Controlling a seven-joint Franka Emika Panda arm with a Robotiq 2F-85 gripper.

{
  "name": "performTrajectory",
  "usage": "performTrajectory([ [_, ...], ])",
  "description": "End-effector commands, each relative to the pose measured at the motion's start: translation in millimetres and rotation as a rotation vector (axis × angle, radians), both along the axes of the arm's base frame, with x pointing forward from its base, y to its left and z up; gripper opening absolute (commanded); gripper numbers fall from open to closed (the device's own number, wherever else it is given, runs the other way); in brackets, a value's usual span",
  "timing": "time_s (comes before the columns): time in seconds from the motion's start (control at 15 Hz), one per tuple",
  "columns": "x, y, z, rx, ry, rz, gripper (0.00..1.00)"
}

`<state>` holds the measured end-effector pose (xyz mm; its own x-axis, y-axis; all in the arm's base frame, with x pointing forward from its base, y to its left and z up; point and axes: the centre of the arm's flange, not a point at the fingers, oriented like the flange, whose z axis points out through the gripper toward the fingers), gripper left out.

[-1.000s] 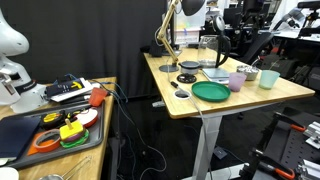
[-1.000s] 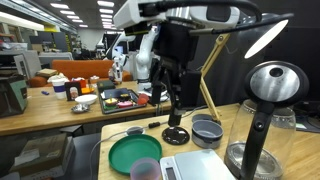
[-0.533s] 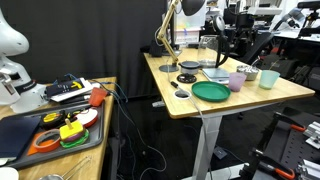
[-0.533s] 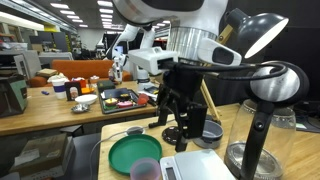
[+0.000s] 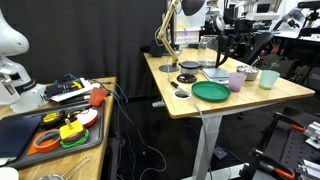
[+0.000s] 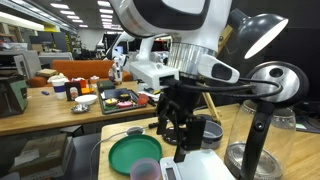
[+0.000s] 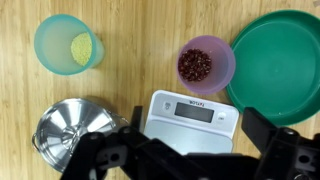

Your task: Pour the contents in the purple cup onto the green plate

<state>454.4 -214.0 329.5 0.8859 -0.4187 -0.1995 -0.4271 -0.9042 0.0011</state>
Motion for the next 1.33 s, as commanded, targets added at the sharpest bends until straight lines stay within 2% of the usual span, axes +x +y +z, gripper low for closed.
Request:
performTrajectory([
  [0.0,0,0,0,0.0,0.0,0.0,1.0],
  [0.73,-4,1,-7,-0.006,-0.019,0.004,1.0],
  [1.27,-26,12,-33,-0.055,0.042,0.094,1.0],
])
